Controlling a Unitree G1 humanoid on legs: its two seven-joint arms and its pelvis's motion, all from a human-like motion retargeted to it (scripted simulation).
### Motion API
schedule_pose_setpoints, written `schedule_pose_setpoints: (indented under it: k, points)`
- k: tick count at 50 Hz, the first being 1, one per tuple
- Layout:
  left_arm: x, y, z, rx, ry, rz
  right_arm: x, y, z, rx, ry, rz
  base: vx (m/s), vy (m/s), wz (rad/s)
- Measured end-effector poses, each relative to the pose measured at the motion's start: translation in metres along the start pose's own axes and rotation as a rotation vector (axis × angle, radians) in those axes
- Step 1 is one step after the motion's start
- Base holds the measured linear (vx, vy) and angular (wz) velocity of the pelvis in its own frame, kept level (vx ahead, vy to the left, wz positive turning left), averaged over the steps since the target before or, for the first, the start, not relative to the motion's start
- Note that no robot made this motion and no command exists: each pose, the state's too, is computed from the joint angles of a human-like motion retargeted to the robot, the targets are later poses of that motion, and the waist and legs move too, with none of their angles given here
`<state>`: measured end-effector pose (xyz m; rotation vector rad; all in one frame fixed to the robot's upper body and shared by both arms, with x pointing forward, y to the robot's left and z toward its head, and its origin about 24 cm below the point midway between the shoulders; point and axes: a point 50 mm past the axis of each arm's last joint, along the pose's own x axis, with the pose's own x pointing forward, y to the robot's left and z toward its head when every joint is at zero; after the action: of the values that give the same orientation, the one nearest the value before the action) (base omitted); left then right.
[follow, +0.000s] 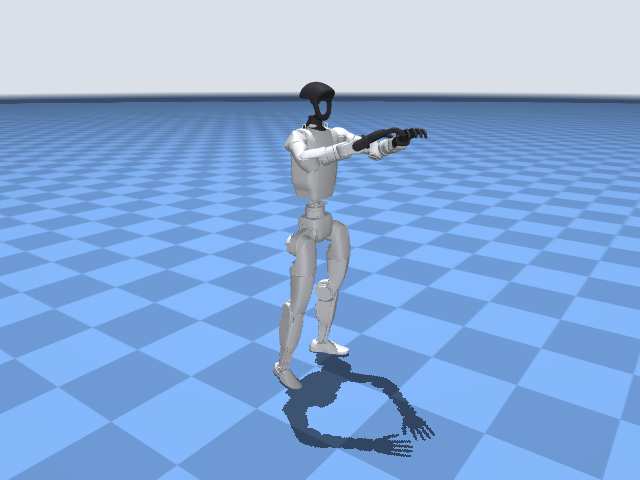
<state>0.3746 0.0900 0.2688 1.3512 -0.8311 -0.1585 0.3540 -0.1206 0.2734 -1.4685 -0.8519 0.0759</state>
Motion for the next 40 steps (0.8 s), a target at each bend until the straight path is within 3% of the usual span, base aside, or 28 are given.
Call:
schedule_pose_setpoints:
  k: [14,40]
  points:
    - [0.007,-0.038,0.01,0.022,0.012,-0.116,0.006,0.026,-0.004,-0.014,0.048,0.075,0.0,0.0,0.0]
    - [-0.01,-0.019,-0.006,0.089,0.0,-0.013,-0.007,0.004,-0.006,-0.053,0.006,-0.028,0.0,0.0,0.0]
